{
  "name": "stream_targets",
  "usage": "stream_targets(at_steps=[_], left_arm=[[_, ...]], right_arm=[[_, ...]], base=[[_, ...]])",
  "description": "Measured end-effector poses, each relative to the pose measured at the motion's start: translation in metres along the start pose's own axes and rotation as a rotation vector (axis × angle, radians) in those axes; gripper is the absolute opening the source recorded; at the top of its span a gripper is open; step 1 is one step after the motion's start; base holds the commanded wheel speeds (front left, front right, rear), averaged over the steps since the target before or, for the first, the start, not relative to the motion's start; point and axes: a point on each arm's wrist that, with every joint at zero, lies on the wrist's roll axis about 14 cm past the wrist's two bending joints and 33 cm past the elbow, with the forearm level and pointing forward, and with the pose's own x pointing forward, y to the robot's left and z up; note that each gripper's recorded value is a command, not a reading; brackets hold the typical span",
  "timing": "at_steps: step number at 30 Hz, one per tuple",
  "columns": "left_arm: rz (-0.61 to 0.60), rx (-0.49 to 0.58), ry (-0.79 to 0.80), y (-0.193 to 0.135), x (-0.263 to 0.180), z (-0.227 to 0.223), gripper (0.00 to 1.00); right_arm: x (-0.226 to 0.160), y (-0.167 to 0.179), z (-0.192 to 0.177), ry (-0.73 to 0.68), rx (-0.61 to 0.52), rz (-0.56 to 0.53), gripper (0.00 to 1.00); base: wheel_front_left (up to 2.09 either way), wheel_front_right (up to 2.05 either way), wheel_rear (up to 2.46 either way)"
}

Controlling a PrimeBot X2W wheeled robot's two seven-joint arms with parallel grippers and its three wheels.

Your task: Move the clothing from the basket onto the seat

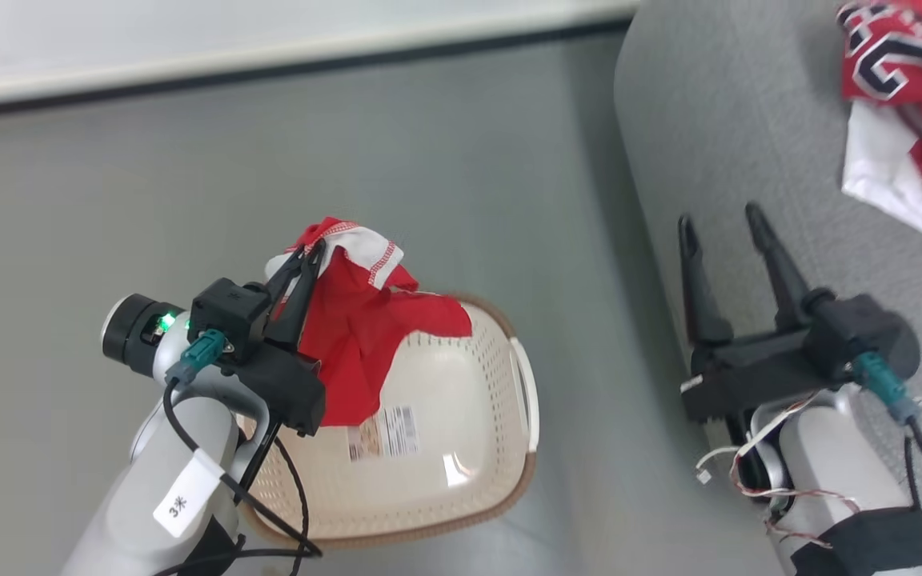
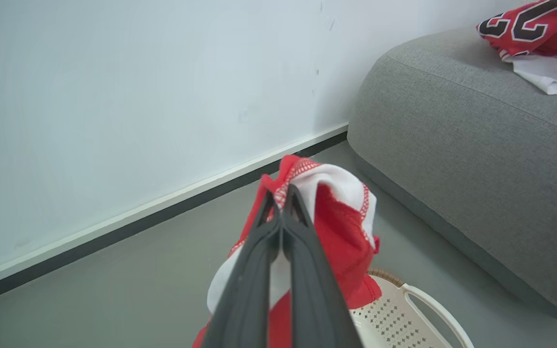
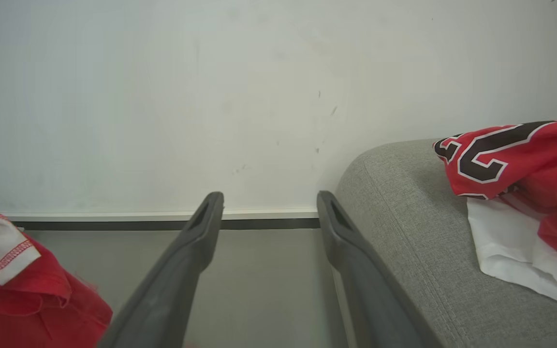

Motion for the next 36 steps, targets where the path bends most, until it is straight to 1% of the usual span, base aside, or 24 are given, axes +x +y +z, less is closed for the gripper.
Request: stream_targets(at_steps=[8, 13, 18, 22, 29, 36], left_arm=[[-0.032, 0.083, -0.128, -0.014, -0.019, 0.061, 0.0], [-0.071, 0.122, -0.211, -0.033, -0.032, 0.098, 0.0], [-0.092, 0.15, -0.253, -0.048, -0.051, 0.116, 0.0], [-0.105, 0.155, -0.299, -0.059, -0.066, 0.135, 0.0], [-0.136, 0.193, -0.396, -0.082, -0.093, 0.169, 0.0], [-0.168, 0.226, -0.462, -0.101, -0.11, 0.194, 0.0]], right_arm=[[-0.018, 0.013, 0.018, -0.014, 0.005, 0.041, 1.0], [-0.027, 0.026, 0.033, -0.037, 0.004, 0.089, 1.0], [-0.038, 0.043, 0.044, -0.05, -0.005, 0.144, 1.0], [-0.053, 0.056, 0.042, -0.034, -0.012, 0.186, 1.0], [-0.076, 0.087, 0.052, -0.055, -0.033, 0.281, 1.0], [-0.093, 0.128, 0.061, -0.081, -0.075, 0.412, 1.0]], base=[[0.0, 0.0, 0.0], [0.0, 0.0, 0.0], [0.0, 0.0, 0.0], [0.0, 0.0, 0.0], [0.0, 0.0, 0.0], [0.0, 0.0, 0.0]])
